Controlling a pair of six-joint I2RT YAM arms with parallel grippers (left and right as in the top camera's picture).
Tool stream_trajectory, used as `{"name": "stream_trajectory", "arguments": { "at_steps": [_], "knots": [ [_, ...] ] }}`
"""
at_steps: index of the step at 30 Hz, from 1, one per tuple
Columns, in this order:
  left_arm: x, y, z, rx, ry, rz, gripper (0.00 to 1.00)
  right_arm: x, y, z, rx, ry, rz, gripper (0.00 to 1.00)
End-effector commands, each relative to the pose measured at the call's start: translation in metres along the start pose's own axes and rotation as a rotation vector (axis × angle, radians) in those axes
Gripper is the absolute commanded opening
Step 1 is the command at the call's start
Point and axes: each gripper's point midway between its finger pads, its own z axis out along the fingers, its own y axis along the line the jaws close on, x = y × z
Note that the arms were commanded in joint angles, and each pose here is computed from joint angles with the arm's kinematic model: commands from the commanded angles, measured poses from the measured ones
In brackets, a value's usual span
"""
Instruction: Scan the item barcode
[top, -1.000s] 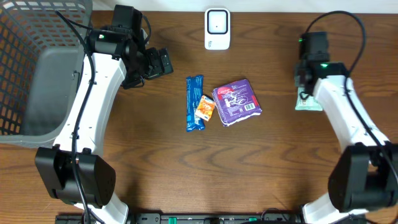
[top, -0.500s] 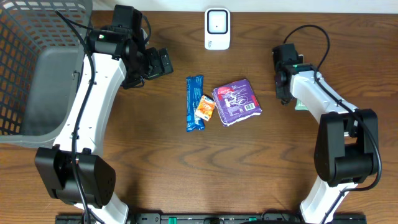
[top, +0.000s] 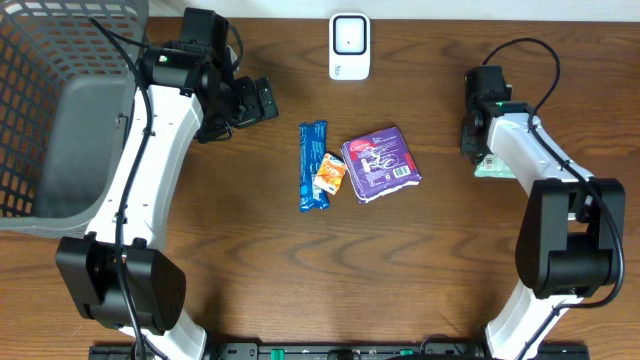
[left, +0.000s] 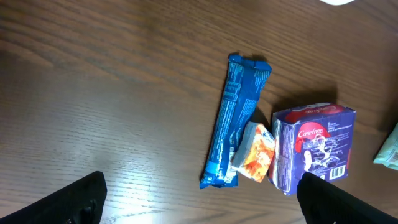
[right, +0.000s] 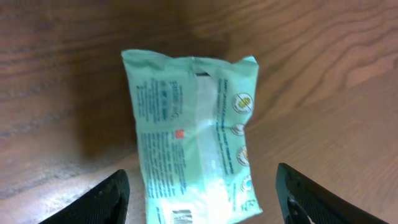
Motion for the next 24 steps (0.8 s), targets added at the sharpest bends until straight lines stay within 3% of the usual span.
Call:
{"name": "stream_trajectory", "arguments": {
  "at_steps": [1, 8, 10, 14, 19, 24],
  "knots": [
    [-0.003, 0.003, -0.001, -0.013, -0.008, 0.007, 0.98, 0.01, 0.008, 0.017, 0.02, 0.033, -0.034, 0.71],
    [-0.002, 0.003, -0.001, -0.013, -0.008, 0.007, 0.98, 0.03, 0.016, 0.051, 0.076, 0.096, -0.076, 0.64],
    [-0.002, 0.003, -0.001, -0.013, -0.008, 0.007, 0.98, 0.034, 0.02, 0.059, 0.077, 0.108, -0.082, 0.55],
    [-0.003, 0.003, -0.001, -0.013, -0.008, 0.007, 0.98, 0.037, 0.024, 0.064, 0.07, 0.115, -0.077, 0.04],
    [-0.002, 0.003, -0.001, -0.013, -0.008, 0.007, 0.98, 0.028, 0.028, 0.051, 0.005, 0.099, -0.043, 0.01],
    [-0.002, 0.003, -0.001, -0.013, -0.008, 0.007, 0.98, -0.002, 0.035, 0.008, -0.188, 0.018, 0.026, 0.01]
  ]
}}
